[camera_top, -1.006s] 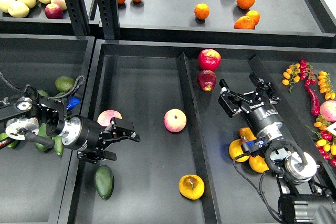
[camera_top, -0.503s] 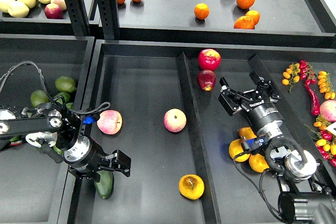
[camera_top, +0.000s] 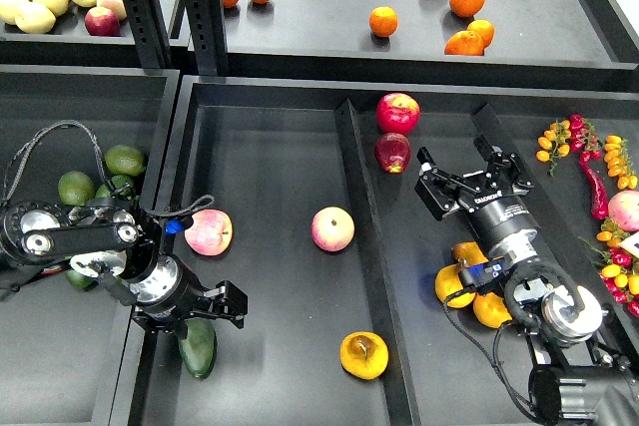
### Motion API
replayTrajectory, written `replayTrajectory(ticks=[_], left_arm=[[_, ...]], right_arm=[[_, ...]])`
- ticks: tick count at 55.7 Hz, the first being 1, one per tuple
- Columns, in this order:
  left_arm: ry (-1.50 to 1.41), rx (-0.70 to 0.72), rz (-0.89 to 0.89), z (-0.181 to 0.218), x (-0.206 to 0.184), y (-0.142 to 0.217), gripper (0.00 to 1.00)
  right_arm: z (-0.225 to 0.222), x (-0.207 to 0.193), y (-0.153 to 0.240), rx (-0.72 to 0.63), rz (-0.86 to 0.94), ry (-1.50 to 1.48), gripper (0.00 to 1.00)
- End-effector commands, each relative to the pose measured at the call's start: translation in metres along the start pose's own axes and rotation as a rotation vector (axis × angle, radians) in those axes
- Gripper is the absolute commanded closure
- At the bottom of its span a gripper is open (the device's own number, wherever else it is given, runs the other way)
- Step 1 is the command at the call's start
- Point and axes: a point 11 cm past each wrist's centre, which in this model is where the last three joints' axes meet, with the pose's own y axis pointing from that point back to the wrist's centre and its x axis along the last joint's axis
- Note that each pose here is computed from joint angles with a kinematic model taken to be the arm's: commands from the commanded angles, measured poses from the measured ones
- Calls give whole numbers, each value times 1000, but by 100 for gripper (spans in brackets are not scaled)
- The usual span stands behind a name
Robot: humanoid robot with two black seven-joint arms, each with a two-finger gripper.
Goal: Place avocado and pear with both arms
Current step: 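Lower the left gripper onto the avocado and close it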
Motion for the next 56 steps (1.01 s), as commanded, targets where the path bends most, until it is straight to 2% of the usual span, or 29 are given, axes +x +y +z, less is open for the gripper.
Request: replayTrajectory(ticks=[1, 56], left_arm=[[4, 28, 9, -7, 3, -3, 1], [46, 80, 42, -9, 14, -27, 1]], right_arm=[[0, 0, 0, -1, 1, 0, 0], [1, 0, 0, -2, -1, 0, 0]])
